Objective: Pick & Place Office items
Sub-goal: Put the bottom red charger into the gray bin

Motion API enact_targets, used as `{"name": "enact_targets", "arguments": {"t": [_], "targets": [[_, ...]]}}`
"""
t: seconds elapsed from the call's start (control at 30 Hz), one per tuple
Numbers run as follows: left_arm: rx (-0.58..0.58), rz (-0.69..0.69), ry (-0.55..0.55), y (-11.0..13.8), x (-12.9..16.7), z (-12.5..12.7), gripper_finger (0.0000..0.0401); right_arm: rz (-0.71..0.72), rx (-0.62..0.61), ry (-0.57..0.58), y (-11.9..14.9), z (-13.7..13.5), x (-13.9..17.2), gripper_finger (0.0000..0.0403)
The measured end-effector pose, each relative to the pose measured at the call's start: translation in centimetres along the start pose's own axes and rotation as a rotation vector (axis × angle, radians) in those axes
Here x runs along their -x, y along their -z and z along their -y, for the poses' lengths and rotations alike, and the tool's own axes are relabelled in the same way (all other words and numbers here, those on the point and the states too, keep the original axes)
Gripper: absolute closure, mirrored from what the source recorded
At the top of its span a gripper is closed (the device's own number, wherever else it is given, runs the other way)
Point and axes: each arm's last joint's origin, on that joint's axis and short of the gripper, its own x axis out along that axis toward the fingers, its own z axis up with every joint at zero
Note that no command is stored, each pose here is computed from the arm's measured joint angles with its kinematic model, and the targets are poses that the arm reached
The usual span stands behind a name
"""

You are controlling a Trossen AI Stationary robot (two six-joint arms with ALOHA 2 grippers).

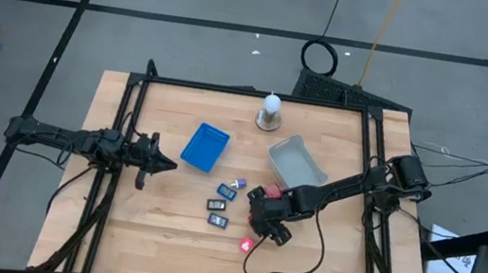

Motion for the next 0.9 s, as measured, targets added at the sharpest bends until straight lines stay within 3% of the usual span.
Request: {"name": "enact_targets", "arguments": {"t": [0.63, 0.9], "targets": [[-0.002, -0.002, -0.001, 0.0, 0.0, 0.0, 0.0375, 0.012, -0.036, -0.016, 1.6, -0.3, -1.5, 0.0093], [-0.002, -0.002, -0.001, 0.0, 0.0, 0.0, 0.0375, 0.046, -0.034, -0.005, 1.1, -0.5, -1.5, 0.0126]]}}
